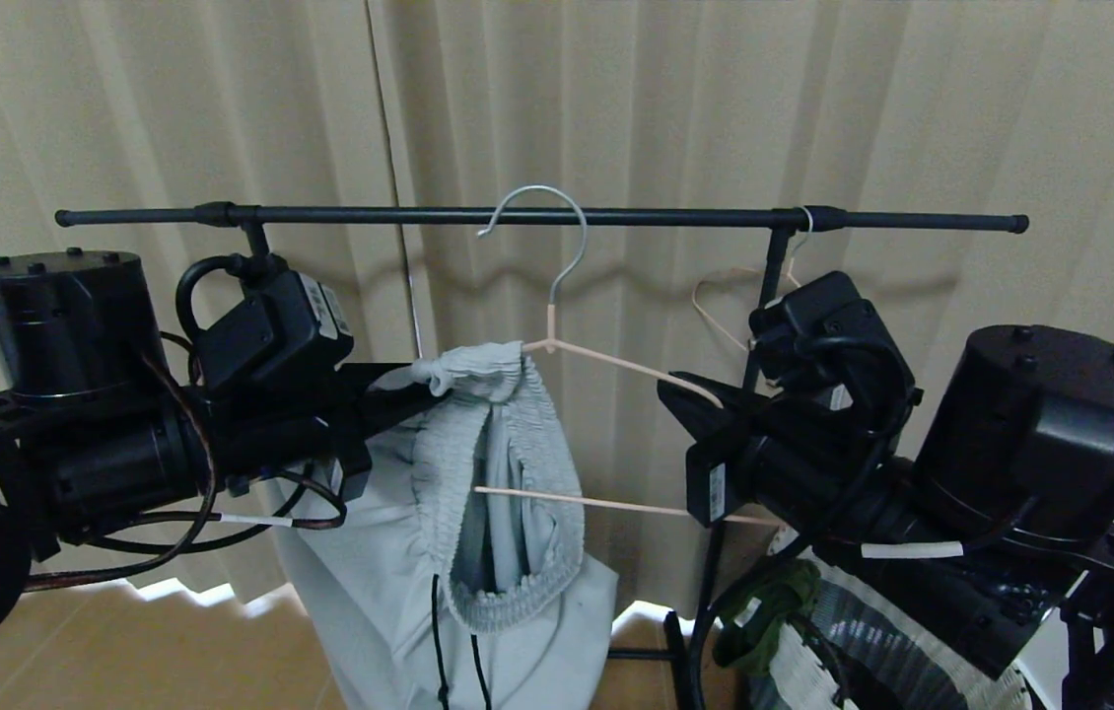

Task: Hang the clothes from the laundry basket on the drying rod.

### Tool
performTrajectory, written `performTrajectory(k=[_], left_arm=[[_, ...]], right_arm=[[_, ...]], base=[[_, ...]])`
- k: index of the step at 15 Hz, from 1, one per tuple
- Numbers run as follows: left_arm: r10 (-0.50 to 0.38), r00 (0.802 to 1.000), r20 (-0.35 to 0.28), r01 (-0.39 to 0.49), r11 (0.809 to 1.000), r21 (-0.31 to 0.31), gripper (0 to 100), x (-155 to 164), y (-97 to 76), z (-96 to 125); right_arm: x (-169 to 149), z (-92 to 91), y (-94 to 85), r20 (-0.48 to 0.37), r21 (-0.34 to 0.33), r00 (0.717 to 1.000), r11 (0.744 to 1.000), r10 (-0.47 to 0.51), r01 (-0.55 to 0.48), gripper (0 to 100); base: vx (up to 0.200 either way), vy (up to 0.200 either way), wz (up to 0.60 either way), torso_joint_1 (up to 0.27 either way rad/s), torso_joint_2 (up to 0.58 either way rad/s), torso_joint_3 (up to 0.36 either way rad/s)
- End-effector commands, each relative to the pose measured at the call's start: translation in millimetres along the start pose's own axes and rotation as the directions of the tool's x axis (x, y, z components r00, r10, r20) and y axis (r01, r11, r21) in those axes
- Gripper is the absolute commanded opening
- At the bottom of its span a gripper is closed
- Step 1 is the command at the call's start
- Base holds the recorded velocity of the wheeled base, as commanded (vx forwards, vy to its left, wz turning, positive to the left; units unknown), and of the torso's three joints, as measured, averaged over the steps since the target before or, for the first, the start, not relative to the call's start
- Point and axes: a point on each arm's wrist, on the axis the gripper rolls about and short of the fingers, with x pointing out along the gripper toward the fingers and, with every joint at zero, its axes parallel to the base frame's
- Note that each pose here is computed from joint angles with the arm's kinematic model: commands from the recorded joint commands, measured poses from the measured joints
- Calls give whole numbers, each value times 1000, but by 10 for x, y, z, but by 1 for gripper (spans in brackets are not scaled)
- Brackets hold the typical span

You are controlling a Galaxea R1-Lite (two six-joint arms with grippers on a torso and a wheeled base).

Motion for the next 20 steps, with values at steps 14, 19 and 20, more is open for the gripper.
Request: performTrajectory(k=[14, 19, 20], left_arm=[[248, 957, -149, -277, 936, -219, 0, -192, 72, 8], [274, 959, -72, -282, 896, -344, 0, -336, 42, 241], [282, 958, -58, -284, 893, -348, 0, -377, 38, 283]], right_arm=[[-504, -256, -325, 7, -17, 963, 963, 269, -269, 100], [-365, -582, -277, -132, 132, 935, 941, 328, -311, 100], [-292, -628, -256, -150, 140, 933, 942, 326, -306, 100]], base=[[0, 0, 0, 0, 0, 0], [0, 0, 0, 0, 0, 0], [0, 0, 0, 0, 0, 0]])
